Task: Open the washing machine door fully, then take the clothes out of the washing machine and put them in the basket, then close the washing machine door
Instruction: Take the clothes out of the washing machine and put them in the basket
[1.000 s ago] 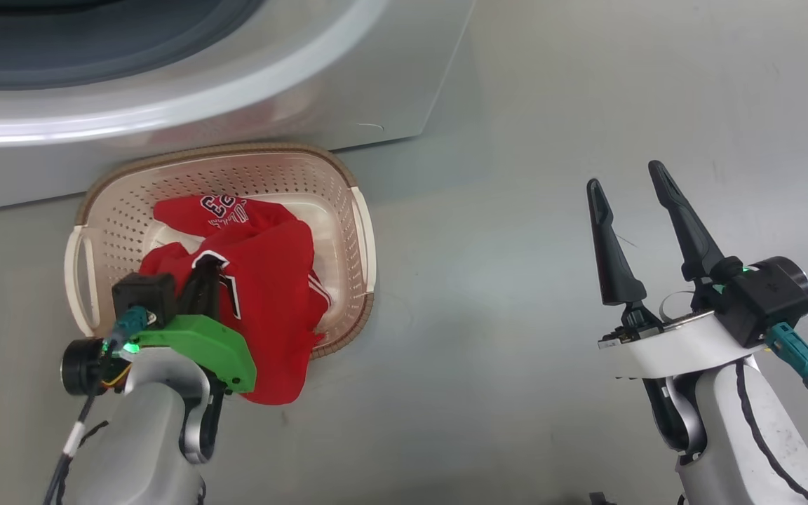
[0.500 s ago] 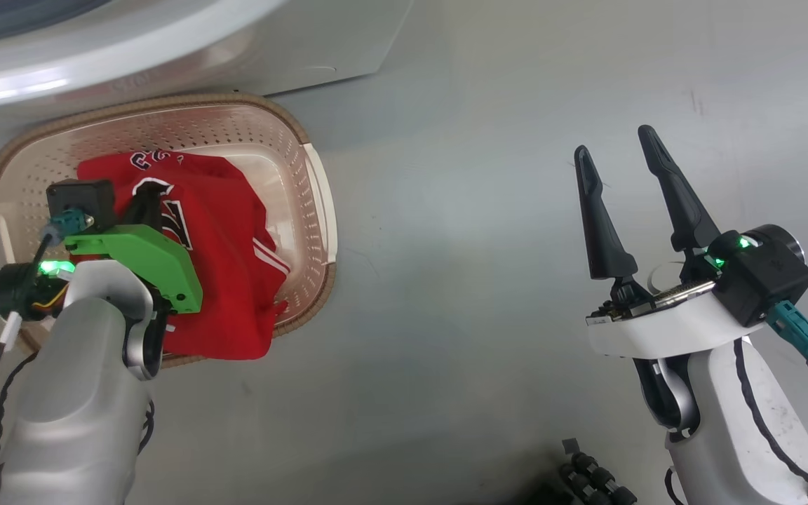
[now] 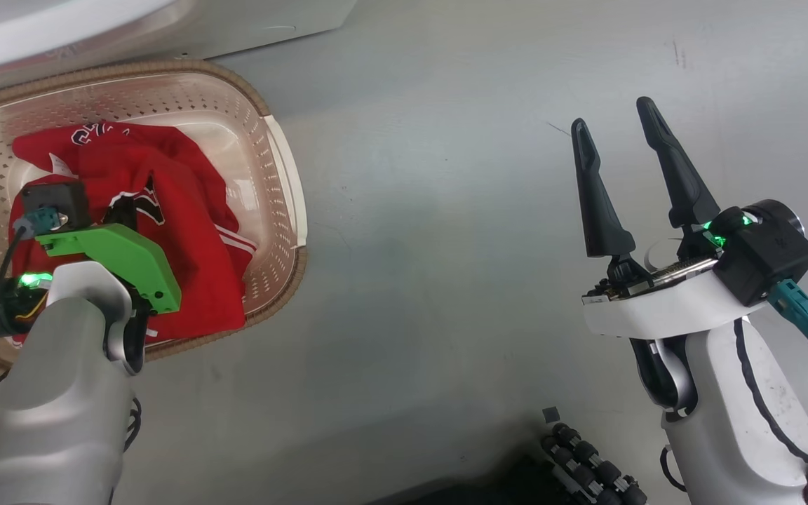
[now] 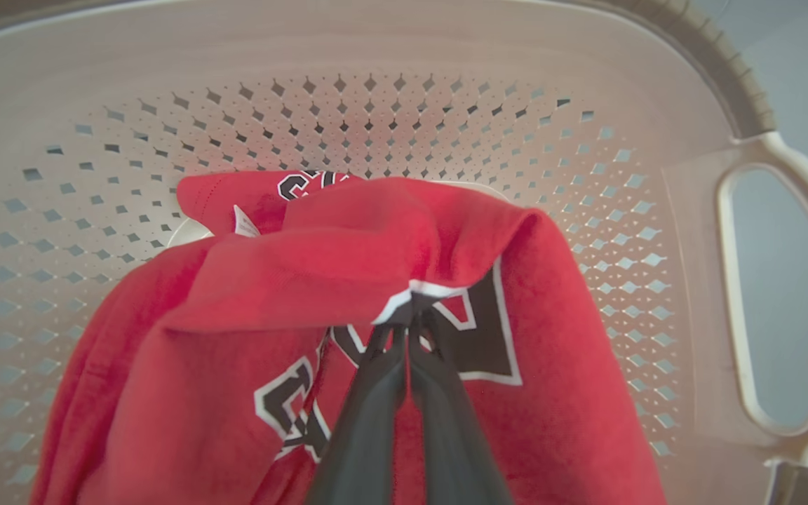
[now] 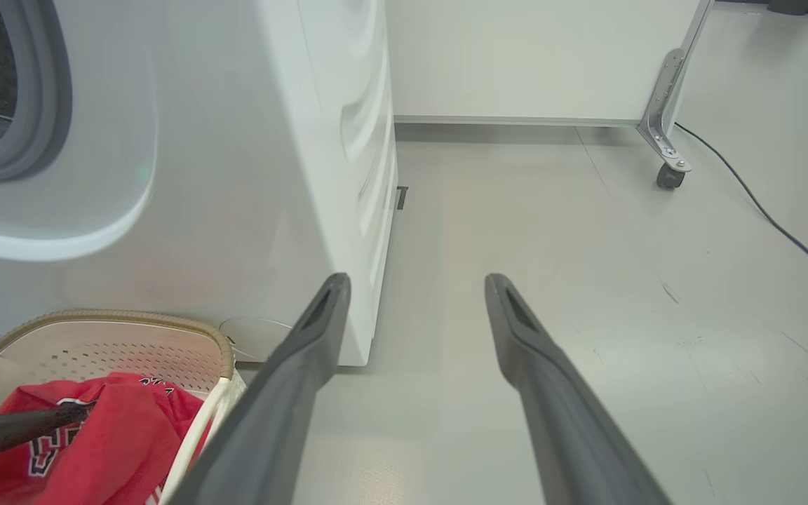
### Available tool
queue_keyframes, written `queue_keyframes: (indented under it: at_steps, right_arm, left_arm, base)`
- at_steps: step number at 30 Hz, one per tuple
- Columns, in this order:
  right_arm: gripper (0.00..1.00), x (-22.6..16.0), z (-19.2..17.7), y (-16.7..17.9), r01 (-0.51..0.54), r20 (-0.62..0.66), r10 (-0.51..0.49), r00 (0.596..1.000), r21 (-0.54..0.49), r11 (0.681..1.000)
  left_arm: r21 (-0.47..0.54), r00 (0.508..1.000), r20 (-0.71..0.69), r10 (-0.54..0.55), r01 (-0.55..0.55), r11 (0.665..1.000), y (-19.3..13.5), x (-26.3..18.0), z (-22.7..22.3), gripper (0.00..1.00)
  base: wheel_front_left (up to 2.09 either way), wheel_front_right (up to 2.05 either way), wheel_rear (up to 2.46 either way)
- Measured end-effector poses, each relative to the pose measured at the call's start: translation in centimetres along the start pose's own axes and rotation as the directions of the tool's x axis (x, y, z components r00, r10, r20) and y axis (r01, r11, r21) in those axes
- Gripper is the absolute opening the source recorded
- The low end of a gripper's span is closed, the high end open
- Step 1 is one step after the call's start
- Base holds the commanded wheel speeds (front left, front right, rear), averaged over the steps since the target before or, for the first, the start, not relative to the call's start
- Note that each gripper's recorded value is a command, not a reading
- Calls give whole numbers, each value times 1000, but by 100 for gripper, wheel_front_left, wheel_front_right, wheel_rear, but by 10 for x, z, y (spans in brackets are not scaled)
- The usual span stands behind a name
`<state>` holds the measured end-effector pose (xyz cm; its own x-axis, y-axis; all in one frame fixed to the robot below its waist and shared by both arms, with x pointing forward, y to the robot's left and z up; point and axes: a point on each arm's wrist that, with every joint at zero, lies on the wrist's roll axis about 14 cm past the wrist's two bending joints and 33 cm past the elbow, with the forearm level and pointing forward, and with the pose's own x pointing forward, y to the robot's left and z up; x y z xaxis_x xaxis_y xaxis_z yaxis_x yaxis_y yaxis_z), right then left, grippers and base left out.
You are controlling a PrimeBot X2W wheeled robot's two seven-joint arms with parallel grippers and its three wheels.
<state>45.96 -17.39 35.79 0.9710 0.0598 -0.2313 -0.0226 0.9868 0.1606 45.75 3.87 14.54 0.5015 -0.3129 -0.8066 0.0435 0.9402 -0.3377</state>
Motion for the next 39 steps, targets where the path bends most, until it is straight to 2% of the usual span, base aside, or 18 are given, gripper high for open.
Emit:
queue_keyframes:
  at_steps: [1, 2, 3, 4, 5, 10, 14, 20, 27, 34, 39]
  right_arm:
    - [100, 0, 0, 0, 0, 0, 0, 1000, -1, 1000]
    - [100, 1, 0, 0, 0, 1, 0, 1000, -1, 1000]
    - [100, 1, 1, 0, 0, 2, 0, 1000, -1, 1000]
    - [100, 1, 1, 0, 1, 3, -1, 1000, -1, 1000]
    - [100, 1, 2, 0, 1, 3, -1, 1000, -1, 1000]
    - [100, 0, 8, 1, 0, 17, 0, 1000, 1, 1000]
    - [100, -1, 15, 3, -5, 35, 5, 999, 3, 1000]
    - [100, -3, 32, 2, 2, 74, -2, 997, -4, 1000]
    - [100, -10, 46, 1, 6, 105, -3, 994, -25, 1000]
    - [100, -15, 61, 7, -20, 139, 27, 990, -57, 998]
    - [100, -23, 70, 14, -36, 157, 45, 986, -63, 997]
  left_arm:
    - [-4, 1000, 2, 2, -2, 1000, 1, 0, 0, 4]
    - [-6, 1000, 4, 5, -5, 1000, 1, 0, 0, 28]
    - [-6, 1000, 10, 9, -9, 1000, 2, -1, 0, 79]
    - [-5, 1000, 10, 12, -12, 1000, 3, -2, 0, 96]
    - [-2, 1000, 8, 16, -16, 1000, 4, -3, 0, 100]
    - [11, 999, 50, 17, -18, 1000, 4, -11, 8, 100]
    - [11, 990, 141, 11, -13, 1000, 1, -20, 27, 100]
    - [9, 960, 280, -14, 12, 1000, -10, -41, 54, 100]
    - [17, 925, 377, -39, 35, 999, -17, -70, 78, 100]
    - [60, 858, 509, -74, 50, 997, -26, -110, 116, 100]
    - [80, 756, 648, -89, 48, 996, -33, -155, 159, 100]
  base:
    - [0, 0, 0]
    - [0, 0, 0]
    - [0, 0, 0]
    - [0, 0, 0]
    - [0, 0, 0]
    - [0, 0, 0]
    - [0, 0, 0]
    - [0, 0, 0]
    - [0, 0, 0]
    - [0, 0, 0]
    - [0, 0, 0]
